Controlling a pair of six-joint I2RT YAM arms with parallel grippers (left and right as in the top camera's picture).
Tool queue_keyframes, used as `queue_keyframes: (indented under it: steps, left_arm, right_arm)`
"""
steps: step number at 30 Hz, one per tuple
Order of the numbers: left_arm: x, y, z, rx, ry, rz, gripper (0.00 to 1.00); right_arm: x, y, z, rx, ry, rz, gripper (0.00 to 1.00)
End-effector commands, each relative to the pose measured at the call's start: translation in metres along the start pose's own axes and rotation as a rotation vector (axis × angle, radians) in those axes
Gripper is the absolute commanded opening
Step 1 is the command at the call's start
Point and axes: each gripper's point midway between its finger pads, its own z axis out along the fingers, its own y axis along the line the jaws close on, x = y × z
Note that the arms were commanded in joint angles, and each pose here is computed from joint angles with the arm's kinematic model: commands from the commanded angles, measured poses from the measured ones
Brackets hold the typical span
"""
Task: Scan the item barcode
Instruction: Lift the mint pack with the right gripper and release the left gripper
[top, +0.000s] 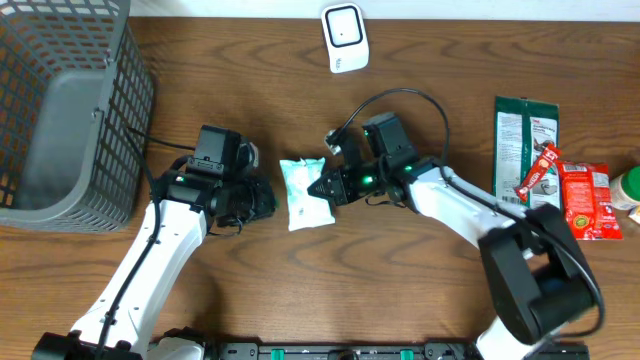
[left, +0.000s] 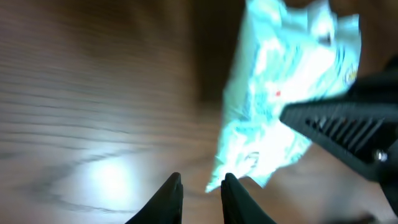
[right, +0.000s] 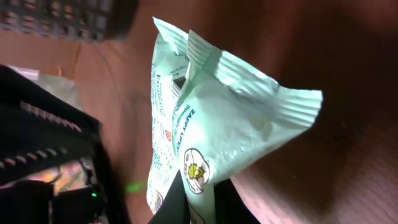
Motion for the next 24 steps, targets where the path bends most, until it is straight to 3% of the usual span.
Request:
queue_keyframes:
  steps: [1,9,14,24]
  left_arm:
    - [0.012,-0.034,-0.008,0.188,0.072,0.063,0.24]
    - [0.018,-0.045,-0.01,0.259,0.106,0.067,0.24]
    - [0.007,-0.024,-0.003,0.133,0.048,0.063,0.24]
    - [-0.02,0.02,-0.003,-0.129,-0.096,0.061,0.24]
  right_arm:
    - [-0.014,0.017,-0.017,-0.015,-0.052,-0.017,0.01]
    - [-0.025,0.032,-0.025,-0.05,-0.091,0.003,0.01]
    - [-0.031,0.058,-0.028,-0.182,-0.093,-0.011,0.01]
    - [-0.032,0.066,-0.03,-0.224,-0.087,-0.008,0.01]
